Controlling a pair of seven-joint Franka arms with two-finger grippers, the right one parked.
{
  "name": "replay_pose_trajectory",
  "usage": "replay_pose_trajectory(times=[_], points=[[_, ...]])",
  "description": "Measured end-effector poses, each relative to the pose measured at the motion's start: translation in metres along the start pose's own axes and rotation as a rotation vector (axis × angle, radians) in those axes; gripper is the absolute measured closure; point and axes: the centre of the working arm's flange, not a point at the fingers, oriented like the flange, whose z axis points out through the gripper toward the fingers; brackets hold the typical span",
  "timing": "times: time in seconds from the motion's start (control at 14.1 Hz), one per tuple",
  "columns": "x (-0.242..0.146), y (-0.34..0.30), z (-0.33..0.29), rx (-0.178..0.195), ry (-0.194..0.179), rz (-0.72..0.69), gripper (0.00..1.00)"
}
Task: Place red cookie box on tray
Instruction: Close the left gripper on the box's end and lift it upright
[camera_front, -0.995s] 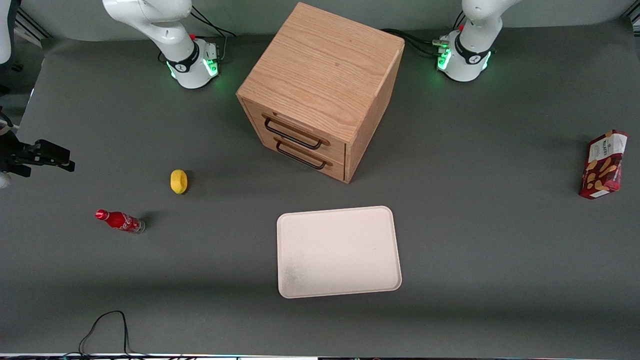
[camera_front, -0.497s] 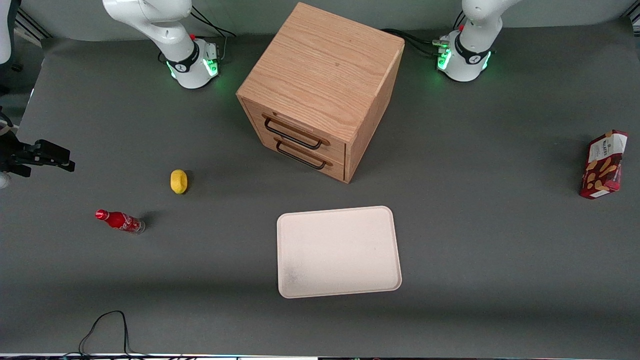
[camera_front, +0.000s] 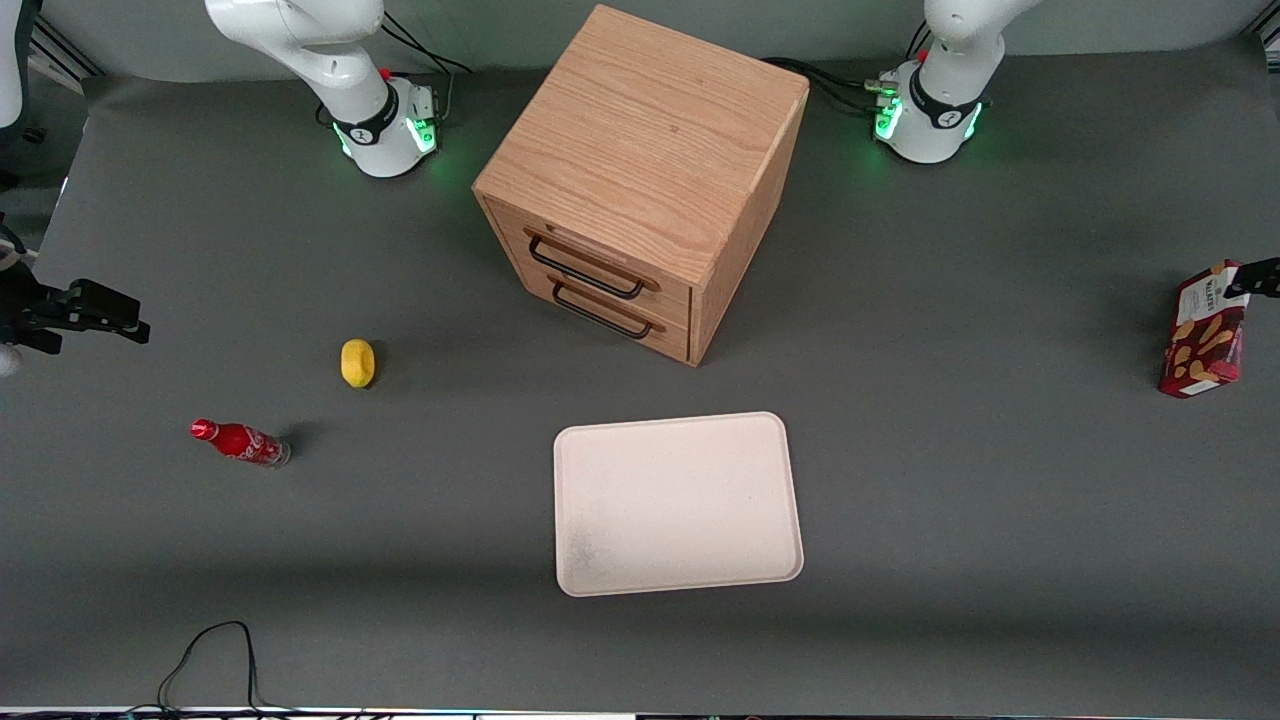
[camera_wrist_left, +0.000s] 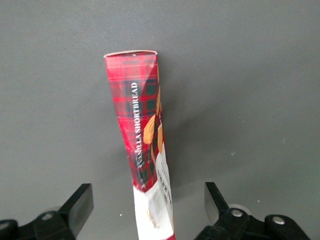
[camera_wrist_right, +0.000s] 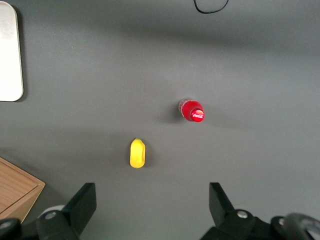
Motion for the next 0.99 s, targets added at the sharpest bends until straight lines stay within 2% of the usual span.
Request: replay_pose_trajectory(times=[0.28, 0.5, 0.85, 0.92, 0.99], points=[[0.007, -0.004, 0.032, 0.008, 0.005, 0.002, 0.01], [0.007, -0.007, 0.057, 0.0, 0.006, -0.007, 0.01], [0.007, -0.009, 0.06, 0.0, 0.008, -0.01, 0.03], [0.007, -0.009, 0.06, -0.001, 0.008, -0.01, 0.11], [0.007, -0.009, 0.06, 0.0, 0.008, -0.011, 0.24]])
